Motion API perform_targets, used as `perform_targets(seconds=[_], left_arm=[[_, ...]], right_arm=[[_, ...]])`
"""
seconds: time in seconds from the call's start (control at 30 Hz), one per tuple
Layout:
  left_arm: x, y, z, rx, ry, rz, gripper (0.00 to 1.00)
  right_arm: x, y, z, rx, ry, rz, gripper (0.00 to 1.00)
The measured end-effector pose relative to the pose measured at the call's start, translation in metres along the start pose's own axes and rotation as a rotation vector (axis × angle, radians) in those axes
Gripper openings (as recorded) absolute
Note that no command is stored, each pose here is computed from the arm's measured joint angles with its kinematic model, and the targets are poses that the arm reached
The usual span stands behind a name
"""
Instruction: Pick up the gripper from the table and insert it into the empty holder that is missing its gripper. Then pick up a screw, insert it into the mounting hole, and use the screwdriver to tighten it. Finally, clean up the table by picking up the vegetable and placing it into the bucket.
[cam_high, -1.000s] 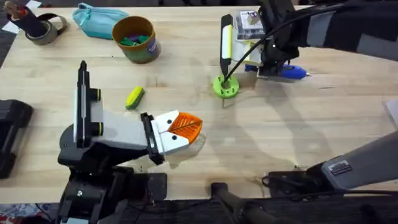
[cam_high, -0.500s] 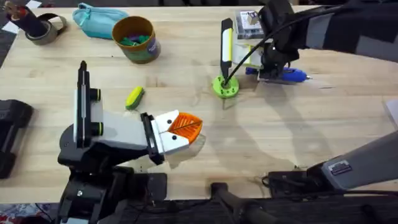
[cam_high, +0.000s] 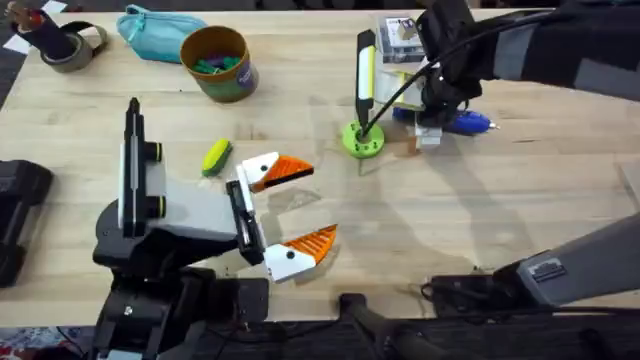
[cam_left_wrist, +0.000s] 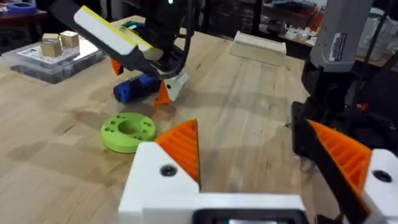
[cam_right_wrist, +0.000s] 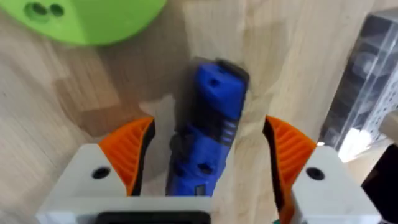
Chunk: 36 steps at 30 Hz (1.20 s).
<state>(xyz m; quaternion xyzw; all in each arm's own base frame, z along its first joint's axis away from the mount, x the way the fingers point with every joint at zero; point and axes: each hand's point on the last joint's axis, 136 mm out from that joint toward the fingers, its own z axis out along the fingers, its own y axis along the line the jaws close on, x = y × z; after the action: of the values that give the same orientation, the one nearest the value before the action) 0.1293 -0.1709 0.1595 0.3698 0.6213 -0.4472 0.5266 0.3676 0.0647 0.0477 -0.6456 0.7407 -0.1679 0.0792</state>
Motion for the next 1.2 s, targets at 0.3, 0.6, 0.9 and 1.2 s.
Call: perform_targets(seconds=[0.3, 0.6, 0.9, 1.2], left_arm=[[-0.031, -0.002, -0.001, -0.007, -0.092, 0.151, 0.986], [-0.062, 0.014, -0.007, -0.135, -0.158, 0.175, 0.985], [-0.096, 0.076, -0.019, -0.369, -0.017, -0.039, 0.985], [-0.088, 0.138, -0.06, -0.592, 0.277, -0.447, 0.986]], right_arm=[[-0.008, -0.023, -0.061, 0.125, -0.156, 0.26, 0.992], [-0.004, -0.041, -0.2, 0.318, -0.539, 0.693, 0.992], [0.023, -0.004, -0.269, 0.294, -0.728, 1.015, 0.992], [0.046, 0.041, -0.295, 0.256, -0.776, 1.136, 0.991]])
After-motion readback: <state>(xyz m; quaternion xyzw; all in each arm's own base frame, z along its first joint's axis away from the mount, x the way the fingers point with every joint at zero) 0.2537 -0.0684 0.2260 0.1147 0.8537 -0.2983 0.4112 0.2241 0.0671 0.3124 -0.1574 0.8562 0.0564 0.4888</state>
